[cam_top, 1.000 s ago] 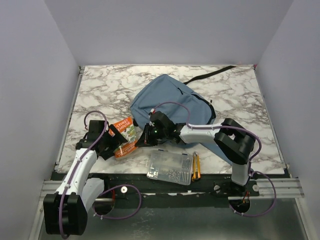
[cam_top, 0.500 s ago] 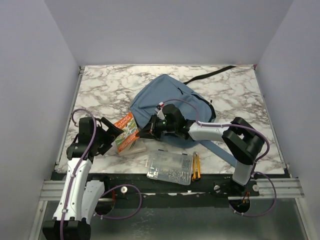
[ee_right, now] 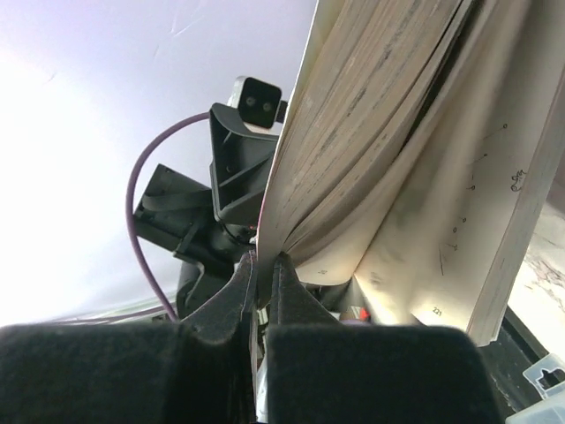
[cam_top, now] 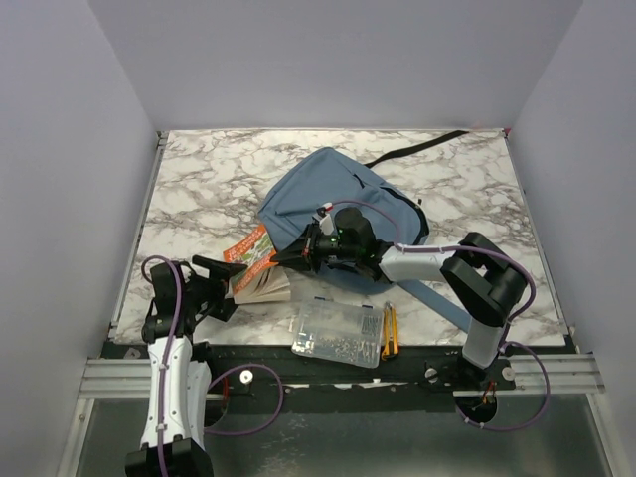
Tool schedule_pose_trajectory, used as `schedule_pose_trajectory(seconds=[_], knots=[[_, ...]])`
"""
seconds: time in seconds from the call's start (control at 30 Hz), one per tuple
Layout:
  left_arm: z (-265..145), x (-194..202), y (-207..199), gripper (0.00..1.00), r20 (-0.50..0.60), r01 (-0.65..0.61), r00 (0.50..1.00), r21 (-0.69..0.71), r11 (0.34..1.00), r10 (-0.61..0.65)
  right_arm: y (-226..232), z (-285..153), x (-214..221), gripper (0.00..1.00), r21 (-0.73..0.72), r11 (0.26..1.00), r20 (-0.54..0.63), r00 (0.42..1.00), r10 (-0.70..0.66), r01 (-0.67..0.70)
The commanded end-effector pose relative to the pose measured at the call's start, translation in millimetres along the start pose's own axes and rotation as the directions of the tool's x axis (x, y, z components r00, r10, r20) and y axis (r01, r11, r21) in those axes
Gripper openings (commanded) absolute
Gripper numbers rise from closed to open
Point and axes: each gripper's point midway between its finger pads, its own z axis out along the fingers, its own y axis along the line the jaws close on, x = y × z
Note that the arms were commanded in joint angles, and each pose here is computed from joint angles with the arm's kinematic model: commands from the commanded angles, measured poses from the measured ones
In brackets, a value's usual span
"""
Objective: Pack the student bag
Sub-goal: Pick up the book from the center of the board.
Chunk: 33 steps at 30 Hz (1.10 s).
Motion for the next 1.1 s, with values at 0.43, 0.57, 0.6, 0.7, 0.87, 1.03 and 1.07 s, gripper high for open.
schedule_pose_trajectory(seconds=[0.43,0.57,0.6,0.7,0.87,1.03,1.07], knots=[[-26.0,-0.1,-72.3,0.17,0.032,-0.145,0.989,0.262,0.954,0.142,-0.8,-25.6,5.1,0.52,0.157,0.921,-0.047,0.934,-0.354,0.357],[-51.9,-7.9,-99.1,0.07,0.15,-0.368,0.928,0.24,0.898,0.341,-2.5,-58.9,-2.8,0.84,0.322,0.75,-0.106,0.81,-0.577,0.577],[-60.5,-6.7,-111.1,0.04,0.175,-0.433,0.9,0.255,0.864,0.4,-0.7,-69.9,-5.5,0.88,0.357,0.693,-0.124,0.767,-0.629,0.626],[-81.0,9.5,-145.9,0.0,0.219,-0.621,0.784,0.308,0.721,0.581,10.6,-105.7,-21.8,0.97,0.477,0.518,-0.139,0.643,-0.754,0.71],[-101.7,78.9,-194.2,0.0,0.213,-0.836,0.438,0.453,0.309,0.873,46.9,-147.7,-20.2,1.0,0.479,0.301,-0.197,0.435,-0.879,0.825],[-100.8,137.0,-203.0,0.0,0.177,-0.846,0.084,0.532,-0.024,0.981,97.2,-174.4,-23.1,1.0,0.478,0.134,-0.179,0.246,-0.952,0.868],[-99.5,145.6,-200.0,0.0,0.165,-0.836,0.019,0.544,-0.074,0.986,107.1,-182.6,-27.9,1.0,0.512,0.109,-0.171,0.225,-0.959,0.852]])
